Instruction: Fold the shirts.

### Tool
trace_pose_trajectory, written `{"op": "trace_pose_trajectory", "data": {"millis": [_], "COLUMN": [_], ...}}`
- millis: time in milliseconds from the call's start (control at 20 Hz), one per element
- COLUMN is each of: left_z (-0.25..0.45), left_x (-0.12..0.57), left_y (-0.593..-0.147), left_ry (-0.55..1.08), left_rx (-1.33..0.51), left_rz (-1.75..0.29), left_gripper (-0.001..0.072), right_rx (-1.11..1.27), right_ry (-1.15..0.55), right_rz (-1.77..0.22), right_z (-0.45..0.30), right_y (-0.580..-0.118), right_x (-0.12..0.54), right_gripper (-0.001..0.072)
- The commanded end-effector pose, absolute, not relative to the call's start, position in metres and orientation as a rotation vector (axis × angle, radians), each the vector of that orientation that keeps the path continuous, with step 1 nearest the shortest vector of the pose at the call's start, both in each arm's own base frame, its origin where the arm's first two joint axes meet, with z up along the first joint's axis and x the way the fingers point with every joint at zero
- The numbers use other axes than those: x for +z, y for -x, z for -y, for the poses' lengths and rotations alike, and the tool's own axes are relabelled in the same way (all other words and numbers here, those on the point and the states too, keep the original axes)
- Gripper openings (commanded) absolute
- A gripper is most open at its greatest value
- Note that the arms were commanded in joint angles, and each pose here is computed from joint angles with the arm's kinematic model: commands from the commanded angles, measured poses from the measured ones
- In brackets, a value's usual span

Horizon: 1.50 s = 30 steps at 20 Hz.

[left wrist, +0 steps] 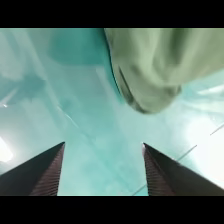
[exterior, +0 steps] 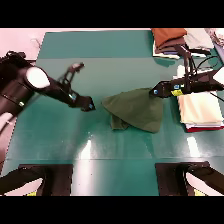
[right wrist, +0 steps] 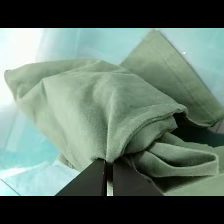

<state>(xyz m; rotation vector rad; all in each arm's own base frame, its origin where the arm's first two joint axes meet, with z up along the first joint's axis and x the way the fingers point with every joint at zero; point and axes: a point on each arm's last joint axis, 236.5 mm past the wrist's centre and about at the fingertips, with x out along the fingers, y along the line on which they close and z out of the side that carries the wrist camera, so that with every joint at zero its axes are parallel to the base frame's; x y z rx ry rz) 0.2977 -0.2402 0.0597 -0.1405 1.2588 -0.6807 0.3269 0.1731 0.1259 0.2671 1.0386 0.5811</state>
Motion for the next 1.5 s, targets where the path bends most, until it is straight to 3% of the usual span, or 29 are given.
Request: {"op": "trace_pose_trajectory", "data": {"millis": [0,400,850,1000,1100,1300,1450], "left_z": [0.27,0.334,0.343,0.346,0.346,0.316,0.247], "left_x": [0.011,-0.034,-0.059,-0.056,-0.056,-0.029,0.056], "left_y": [-0.275,-0.271,-0.271,-0.276,-0.277,-0.304,-0.357], "left_ry": [0.272,0.423,0.461,0.497,0.494,0.491,0.439], "left_rx": [-0.682,-0.655,-0.614,-0.604,-0.603,-0.584,-0.534], "left_rz": [-1.282,-1.237,-1.272,-1.257,-1.254,-1.187,-0.937], "left_gripper": [0.0569,0.057,0.0567,0.0309,0.0029,0.0025,0.0024], "right_rx": [0.581,0.582,0.581,0.581,0.582,0.573,0.502], "right_ry": [-0.268,-0.269,-0.269,-0.269,-0.269,-0.249,-0.219], "right_rz": [-1.024,-1.024,-1.024,-1.024,-1.024,-0.964,-0.819], "right_z": [-0.173,-0.174,-0.174,-0.174,-0.174,-0.162,-0.128], "right_y": [-0.328,-0.328,-0.328,-0.328,-0.328,-0.33,-0.337], "right_x": [0.129,0.129,0.129,0.129,0.129,0.151,0.209], "right_gripper": [0.002,0.002,0.002,0.002,0.002,0.002,0.002]}}
